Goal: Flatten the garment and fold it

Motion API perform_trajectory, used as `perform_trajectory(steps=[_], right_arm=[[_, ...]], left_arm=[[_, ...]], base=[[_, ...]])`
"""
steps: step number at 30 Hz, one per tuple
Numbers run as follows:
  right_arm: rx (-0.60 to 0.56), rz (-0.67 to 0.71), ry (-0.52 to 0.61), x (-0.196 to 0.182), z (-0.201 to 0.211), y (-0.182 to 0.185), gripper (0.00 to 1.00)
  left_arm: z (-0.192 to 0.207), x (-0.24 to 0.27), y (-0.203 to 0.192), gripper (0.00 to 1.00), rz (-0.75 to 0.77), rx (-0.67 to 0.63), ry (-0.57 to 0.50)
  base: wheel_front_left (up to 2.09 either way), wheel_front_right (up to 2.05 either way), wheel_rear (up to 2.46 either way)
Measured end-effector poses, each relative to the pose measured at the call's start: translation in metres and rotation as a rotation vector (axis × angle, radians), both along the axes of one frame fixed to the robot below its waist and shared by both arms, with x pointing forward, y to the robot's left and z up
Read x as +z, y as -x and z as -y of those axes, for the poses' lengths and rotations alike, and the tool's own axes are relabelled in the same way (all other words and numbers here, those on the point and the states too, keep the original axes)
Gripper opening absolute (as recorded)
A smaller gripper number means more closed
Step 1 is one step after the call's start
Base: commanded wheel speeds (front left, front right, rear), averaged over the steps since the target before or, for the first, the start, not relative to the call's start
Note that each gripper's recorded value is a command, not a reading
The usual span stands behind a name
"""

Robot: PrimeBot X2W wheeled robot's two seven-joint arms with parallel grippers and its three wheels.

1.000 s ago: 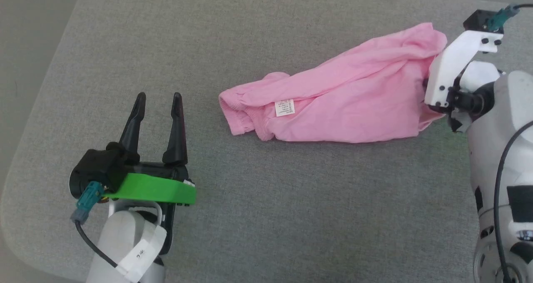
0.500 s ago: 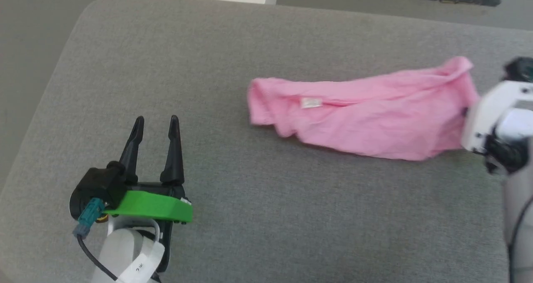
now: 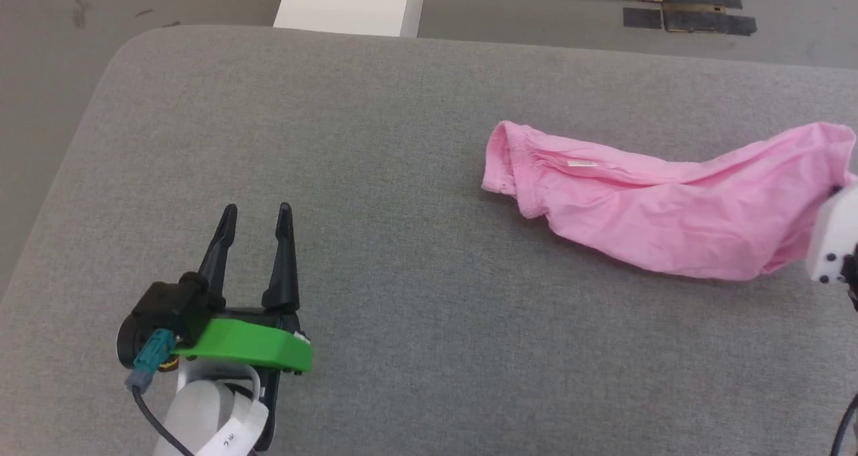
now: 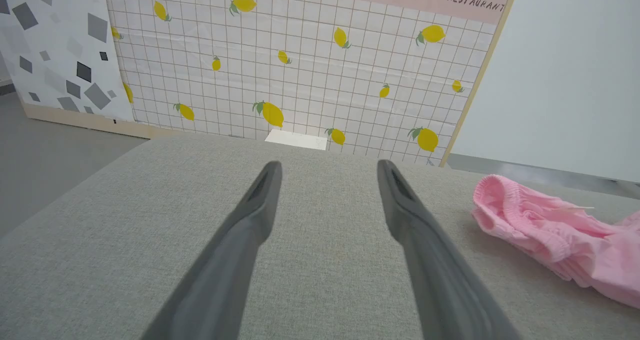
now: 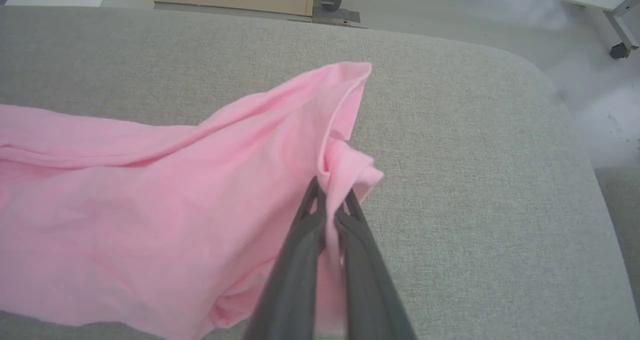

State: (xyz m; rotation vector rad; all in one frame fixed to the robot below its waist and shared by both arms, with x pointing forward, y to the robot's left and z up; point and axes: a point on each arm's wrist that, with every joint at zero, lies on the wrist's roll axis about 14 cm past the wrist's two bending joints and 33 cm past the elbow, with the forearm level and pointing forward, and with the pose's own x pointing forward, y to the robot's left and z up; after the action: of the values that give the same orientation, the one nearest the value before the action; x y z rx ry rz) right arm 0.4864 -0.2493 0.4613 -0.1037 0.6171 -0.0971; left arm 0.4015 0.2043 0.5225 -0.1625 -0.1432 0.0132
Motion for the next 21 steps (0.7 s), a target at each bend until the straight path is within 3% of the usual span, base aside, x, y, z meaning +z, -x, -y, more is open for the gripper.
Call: perform_trajectory(steps=[7, 12, 21], right_arm=[[0.198, 0.091, 0.091, 0.034, -0.058, -0.014, 0.00], [0.414, 0.116, 0.171, 0.051, -0.122, -0.026, 0.00], [0.799, 0.005, 0.321, 0.023, -0.225, -0.023, 0.00]], left_arm=[[0.003, 0.001, 0.003, 1.00, 0.001, -0.008, -0.005], [0.001, 0.001, 0.007, 1.00, -0.003, -0.003, -0.007], [-0.009, -0.005, 0.014, 1.00, -0.024, 0.027, 0.004]], base=[[0.00, 0.00, 0.00], [0.00, 0.00, 0.00], [0.00, 0.00, 0.00]])
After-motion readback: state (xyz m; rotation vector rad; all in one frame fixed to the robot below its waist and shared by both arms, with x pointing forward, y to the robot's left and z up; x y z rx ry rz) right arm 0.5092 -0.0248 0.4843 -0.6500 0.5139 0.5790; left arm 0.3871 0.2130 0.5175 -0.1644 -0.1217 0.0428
